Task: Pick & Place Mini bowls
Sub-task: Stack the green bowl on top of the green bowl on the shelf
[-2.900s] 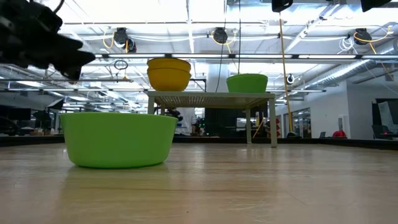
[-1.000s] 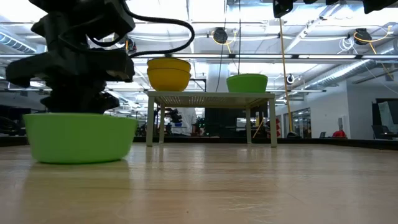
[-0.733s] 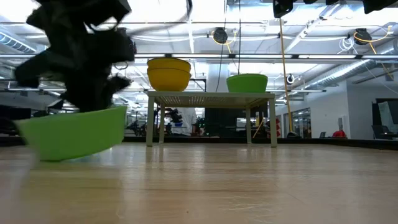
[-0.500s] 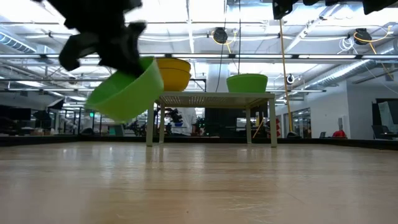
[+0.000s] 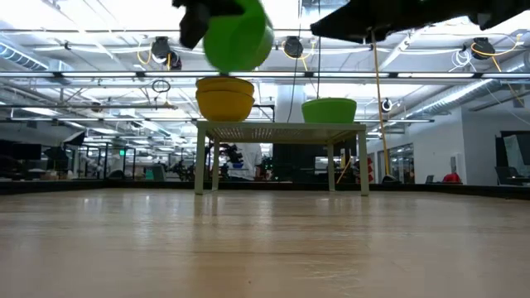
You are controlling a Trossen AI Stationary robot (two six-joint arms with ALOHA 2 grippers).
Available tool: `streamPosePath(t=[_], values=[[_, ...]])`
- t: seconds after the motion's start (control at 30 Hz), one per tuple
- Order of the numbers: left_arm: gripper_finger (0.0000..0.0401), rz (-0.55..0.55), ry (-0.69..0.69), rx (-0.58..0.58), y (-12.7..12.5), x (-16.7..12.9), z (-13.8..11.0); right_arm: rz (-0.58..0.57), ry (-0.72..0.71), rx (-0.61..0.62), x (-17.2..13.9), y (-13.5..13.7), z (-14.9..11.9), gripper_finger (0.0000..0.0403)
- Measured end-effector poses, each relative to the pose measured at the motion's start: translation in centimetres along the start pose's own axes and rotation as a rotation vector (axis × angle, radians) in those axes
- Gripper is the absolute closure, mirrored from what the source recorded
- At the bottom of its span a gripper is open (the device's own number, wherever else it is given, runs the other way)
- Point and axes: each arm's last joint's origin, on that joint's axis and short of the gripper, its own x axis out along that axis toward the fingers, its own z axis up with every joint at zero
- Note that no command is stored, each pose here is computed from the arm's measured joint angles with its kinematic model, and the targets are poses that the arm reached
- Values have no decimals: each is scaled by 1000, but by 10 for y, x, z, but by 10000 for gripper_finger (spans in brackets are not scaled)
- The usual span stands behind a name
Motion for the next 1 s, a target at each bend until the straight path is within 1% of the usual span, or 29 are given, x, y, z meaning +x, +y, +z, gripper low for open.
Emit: streamPosePath(t=[0.07,0.1,0.2,0.27,0.33,0.43,0.5,0.6,0.67,0.73,0.8,1.0], values=[[392,53,-62,3,9,3,1,-92,-8,-44,6,1,-2,277],[394,83,-86,7,13,3,1,-118,-21,-59,9,2,-3,277],[395,168,-128,14,24,6,0,-154,-86,-93,15,4,-1,273],[392,204,-149,8,29,9,-3,-188,-89,-137,20,6,2,264],[394,232,-166,8,32,11,-5,-231,-50,-200,26,9,1,248],[396,274,-191,-9,37,14,-8,-251,-8,-275,40,15,1,214],[394,283,-206,-12,39,17,-11,-255,6,-314,51,19,1,188],[396,285,-195,-11,40,22,-15,-274,4,-329,66,21,8,152],[396,295,-187,-24,43,23,-16,-333,9,-312,76,21,14,135],[394,298,-185,-34,43,24,-18,-425,41,-300,82,20,20,125],[396,299,-184,-47,44,25,-18,-480,42,-290,87,18,25,121],[393,307,-185,-66,46,24,-18,-519,-53,-231,88,10,41,133]])
